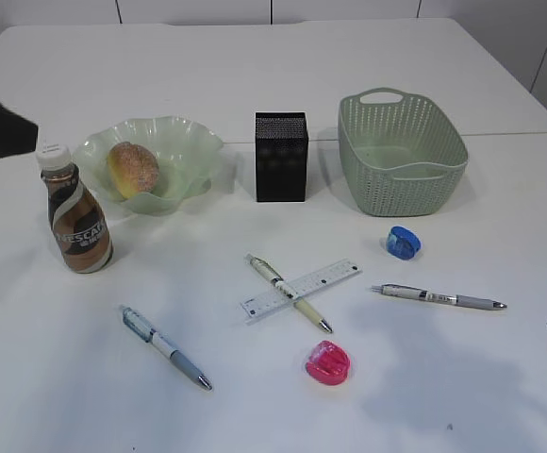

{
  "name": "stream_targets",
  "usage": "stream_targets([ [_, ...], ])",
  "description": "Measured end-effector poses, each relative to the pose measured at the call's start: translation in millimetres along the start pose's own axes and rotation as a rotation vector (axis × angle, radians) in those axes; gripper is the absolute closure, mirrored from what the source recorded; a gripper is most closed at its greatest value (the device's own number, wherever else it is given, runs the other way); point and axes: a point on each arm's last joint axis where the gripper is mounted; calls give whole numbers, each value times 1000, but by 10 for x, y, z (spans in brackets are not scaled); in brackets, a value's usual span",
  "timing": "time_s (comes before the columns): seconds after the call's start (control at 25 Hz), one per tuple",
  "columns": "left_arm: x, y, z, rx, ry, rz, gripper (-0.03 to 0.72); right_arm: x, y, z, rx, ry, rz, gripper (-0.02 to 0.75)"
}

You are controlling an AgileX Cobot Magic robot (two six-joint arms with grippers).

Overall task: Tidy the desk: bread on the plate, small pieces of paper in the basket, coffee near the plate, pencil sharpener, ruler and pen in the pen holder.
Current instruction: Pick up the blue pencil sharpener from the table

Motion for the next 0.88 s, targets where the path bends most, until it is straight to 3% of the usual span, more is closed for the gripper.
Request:
stream_targets([
  [0.2, -53, -201, -252, 206, -44, -62, 127, -5, 24, 0, -27, -6, -11, 331],
  [0.44, -98, -373, -538, 365, -82, -76, 174, -7, 34, -1, -37, -8, -19, 331],
  [0.88, -264, -532, -780, 494, -176, -25, 207, -118, 152, 39, -103, -120, -128, 331],
])
Point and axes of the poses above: a point on each arm's last joint axis where the gripper is mounted, z pointing out along that axis toward the gripper, x along the wrist's bending axis when the last joint is at zero, y = z × x, and after that the axes turned 3 degrees about -z, right-handed
